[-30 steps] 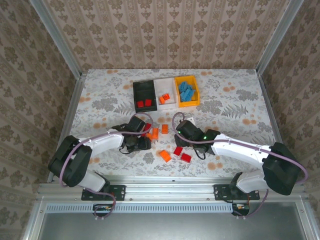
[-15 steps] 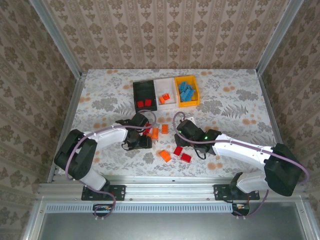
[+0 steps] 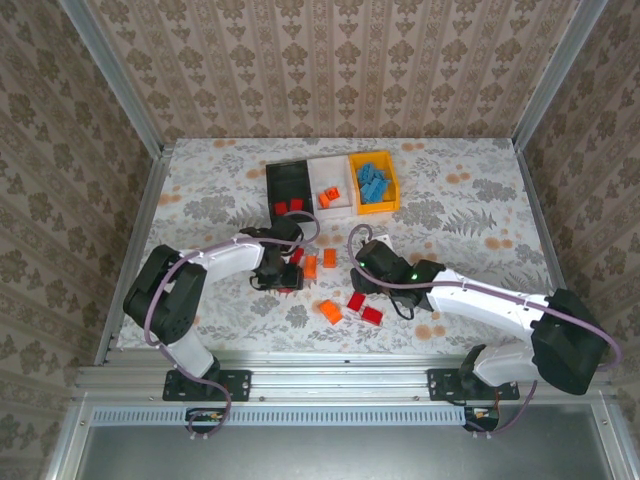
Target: Sort the legos into containers by color
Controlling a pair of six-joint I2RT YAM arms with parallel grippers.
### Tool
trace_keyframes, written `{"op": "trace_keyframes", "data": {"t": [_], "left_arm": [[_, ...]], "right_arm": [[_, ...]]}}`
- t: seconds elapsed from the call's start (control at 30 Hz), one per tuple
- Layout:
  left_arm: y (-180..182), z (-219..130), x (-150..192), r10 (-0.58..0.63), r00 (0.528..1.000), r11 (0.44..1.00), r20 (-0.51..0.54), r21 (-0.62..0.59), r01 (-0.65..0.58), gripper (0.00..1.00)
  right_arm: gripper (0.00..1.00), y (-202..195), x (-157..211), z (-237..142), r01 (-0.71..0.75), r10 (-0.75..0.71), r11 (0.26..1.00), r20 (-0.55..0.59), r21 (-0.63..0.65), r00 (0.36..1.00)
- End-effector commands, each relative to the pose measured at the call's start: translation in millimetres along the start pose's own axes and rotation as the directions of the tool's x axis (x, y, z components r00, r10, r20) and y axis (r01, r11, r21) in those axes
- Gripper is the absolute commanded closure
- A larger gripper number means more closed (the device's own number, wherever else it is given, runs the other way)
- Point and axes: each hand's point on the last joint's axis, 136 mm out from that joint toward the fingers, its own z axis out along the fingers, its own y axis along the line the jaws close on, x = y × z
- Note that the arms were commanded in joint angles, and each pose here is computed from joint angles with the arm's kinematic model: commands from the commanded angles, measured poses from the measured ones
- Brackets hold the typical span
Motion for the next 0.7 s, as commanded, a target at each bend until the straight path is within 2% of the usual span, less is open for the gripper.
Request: {"op": "trace_keyframes", "data": {"t": [0.0,0.27,0.67], "left_arm": [[-3,-3,-63,0.021,0.969,1.000,0.244,-0.001,-0.021,0.48],[-1,-17,-52,0.008,0.966,1.000,0.259,0.015,-0.012,0.53],[-18,-47,-52,0.029,0.957,0.997,0.290,0.062,-0.049,0.54]], "right_arm": [[0.30,-3,-3,-4,-0.009,0.009,1.000,0.018,-0.007,1.000],[0.30,-2,-8,-10,-0.012,0.013,1.000,0.040,-0.018,0.999],[0.31,-3,-10,-12,-0.020,0.021,1.000,0.051,-0.020,0.998]]}}
